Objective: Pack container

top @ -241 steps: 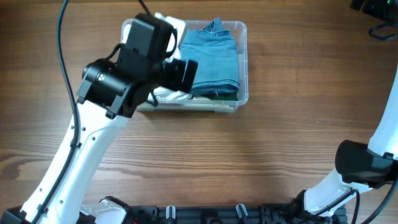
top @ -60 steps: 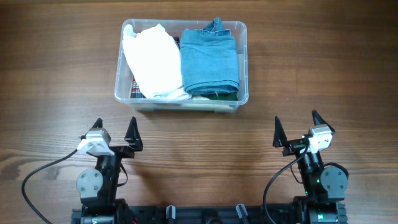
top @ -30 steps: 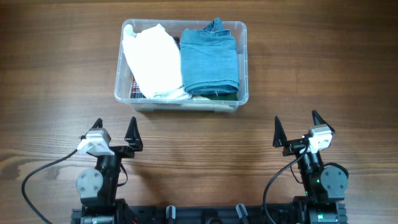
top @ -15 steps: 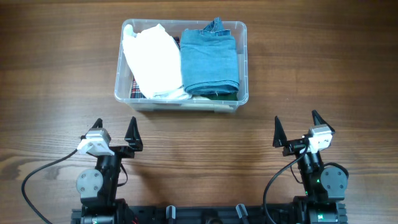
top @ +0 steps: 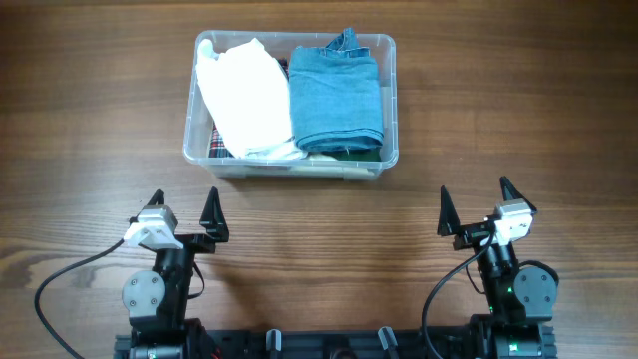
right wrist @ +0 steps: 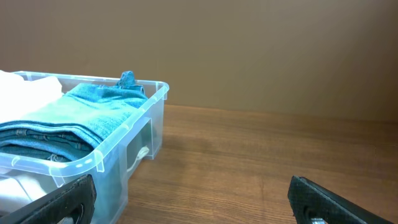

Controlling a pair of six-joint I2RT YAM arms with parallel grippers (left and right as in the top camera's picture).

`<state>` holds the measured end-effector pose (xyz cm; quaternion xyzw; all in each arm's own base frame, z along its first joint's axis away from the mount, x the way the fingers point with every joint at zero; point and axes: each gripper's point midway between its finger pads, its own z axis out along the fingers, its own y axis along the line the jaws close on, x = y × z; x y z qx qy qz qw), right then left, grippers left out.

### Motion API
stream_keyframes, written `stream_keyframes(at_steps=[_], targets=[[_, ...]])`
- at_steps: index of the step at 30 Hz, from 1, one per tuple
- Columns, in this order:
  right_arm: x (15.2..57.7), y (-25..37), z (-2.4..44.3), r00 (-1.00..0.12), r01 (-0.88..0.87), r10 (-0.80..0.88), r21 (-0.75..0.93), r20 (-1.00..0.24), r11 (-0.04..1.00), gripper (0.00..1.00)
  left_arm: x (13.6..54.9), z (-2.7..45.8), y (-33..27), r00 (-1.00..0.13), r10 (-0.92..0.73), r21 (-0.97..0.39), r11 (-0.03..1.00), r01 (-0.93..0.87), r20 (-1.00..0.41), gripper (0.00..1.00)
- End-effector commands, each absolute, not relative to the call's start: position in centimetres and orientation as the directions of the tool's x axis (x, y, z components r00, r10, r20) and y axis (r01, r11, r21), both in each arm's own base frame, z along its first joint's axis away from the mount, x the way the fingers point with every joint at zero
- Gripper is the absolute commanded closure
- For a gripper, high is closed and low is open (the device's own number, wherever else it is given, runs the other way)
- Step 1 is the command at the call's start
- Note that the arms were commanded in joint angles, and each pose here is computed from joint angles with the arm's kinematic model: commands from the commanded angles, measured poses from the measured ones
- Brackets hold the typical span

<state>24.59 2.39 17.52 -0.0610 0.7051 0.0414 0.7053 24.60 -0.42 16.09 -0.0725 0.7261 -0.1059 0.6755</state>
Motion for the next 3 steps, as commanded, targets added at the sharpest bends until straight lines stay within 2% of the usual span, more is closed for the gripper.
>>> stream_keyframes(at_steps=[1, 3], targets=[[24.58, 2.61, 17.45, 0.001, -0.155, -0.024, -0.023, -1.000, 0.988, 0.00, 24.61, 15.83, -0.10, -0.077, -0.259, -0.261, 0.965, 0.021, -0.963, 0.00], [24.58, 2.61, 17.45, 0.001, -0.155, -0.023, -0.023, -1.000, 0.988, 0.00, 24.61, 15.83, -0.11, -0.077, -0.258, -0.260, 0.965, 0.021, -0.963, 0.00]])
